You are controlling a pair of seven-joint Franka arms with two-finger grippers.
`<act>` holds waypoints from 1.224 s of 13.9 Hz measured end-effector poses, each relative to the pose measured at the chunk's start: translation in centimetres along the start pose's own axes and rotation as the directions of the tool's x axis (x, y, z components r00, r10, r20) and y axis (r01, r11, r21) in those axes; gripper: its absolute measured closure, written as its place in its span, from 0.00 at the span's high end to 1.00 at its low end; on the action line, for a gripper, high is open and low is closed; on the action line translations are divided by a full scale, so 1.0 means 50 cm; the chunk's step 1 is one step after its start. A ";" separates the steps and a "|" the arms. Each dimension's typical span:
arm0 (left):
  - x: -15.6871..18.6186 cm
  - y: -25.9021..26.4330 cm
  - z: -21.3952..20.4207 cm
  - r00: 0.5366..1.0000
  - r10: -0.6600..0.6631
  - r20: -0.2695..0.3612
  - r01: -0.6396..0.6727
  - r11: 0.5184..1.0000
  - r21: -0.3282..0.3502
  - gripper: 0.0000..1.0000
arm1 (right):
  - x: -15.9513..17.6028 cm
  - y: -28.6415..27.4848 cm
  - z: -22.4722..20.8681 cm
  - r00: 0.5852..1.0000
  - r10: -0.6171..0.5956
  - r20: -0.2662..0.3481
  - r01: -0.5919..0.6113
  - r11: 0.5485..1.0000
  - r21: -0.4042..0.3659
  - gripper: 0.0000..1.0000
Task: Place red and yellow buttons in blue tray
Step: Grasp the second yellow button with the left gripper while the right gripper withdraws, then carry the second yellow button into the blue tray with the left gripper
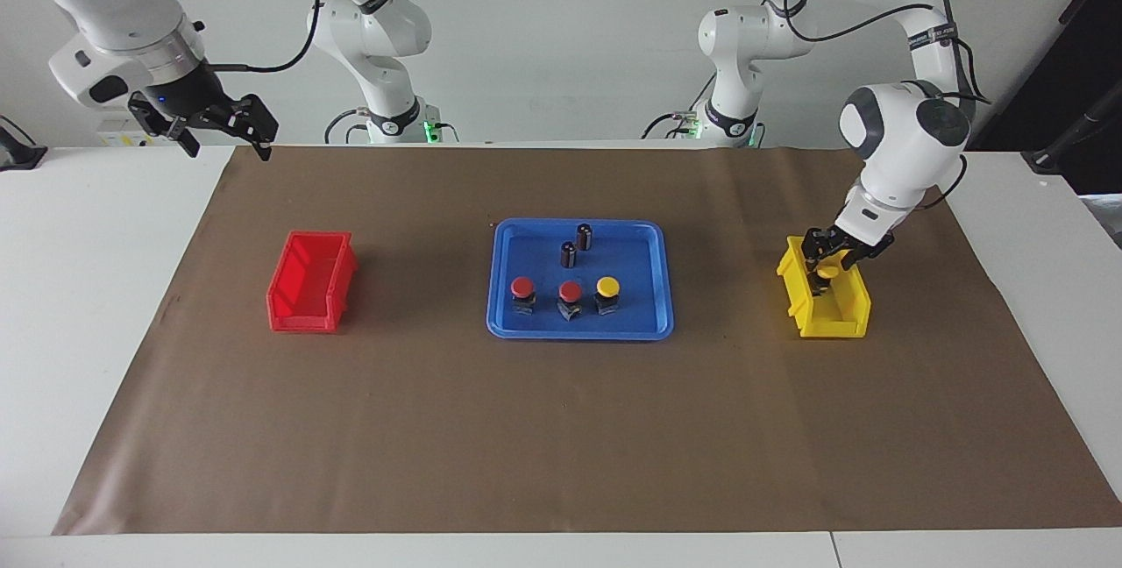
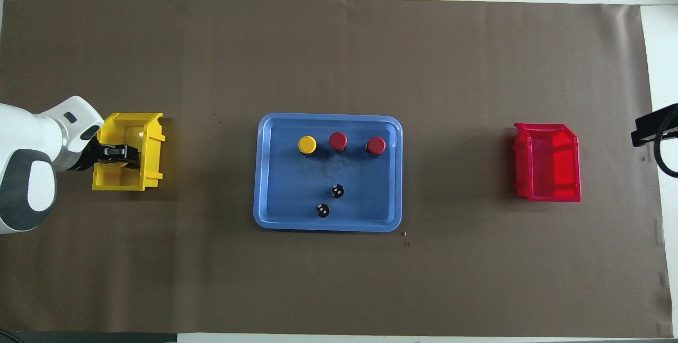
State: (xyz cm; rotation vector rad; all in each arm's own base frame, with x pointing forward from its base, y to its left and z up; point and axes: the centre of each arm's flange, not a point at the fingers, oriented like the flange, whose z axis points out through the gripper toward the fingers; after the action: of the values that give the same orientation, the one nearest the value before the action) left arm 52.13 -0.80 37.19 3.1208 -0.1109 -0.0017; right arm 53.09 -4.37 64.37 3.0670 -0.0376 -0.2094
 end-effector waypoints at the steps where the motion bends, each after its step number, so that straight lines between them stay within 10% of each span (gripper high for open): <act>1: 0.001 0.000 0.003 1.000 0.000 -0.004 0.000 1.000 0.001 0.66 | -0.005 -0.002 0.001 1.000 -0.002 0.014 0.002 1.000 0.001 1.00; 9: 0.010 -0.012 0.010 1.000 -0.019 -0.010 0.019 1.000 0.002 0.41 | 0.000 0.009 0.022 0.999 -0.020 0.046 0.020 1.000 0.004 1.00; 13: 0.067 -0.006 -0.196 0.998 -0.043 0.049 0.043 0.999 -0.004 0.41 | 0.000 0.003 0.021 0.999 -0.028 0.046 0.028 1.000 0.003 1.00; 17: 0.096 0.212 -0.317 0.982 -0.180 -0.058 0.179 0.984 -0.024 0.41 | 0.001 0.007 0.020 0.999 -0.024 0.040 0.024 1.000 0.003 1.00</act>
State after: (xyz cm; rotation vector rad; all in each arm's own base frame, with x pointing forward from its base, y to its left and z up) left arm 56.20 -11.39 53.25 3.0966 0.1713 0.0876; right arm 53.01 -4.79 63.37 3.0671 -0.0030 -0.2725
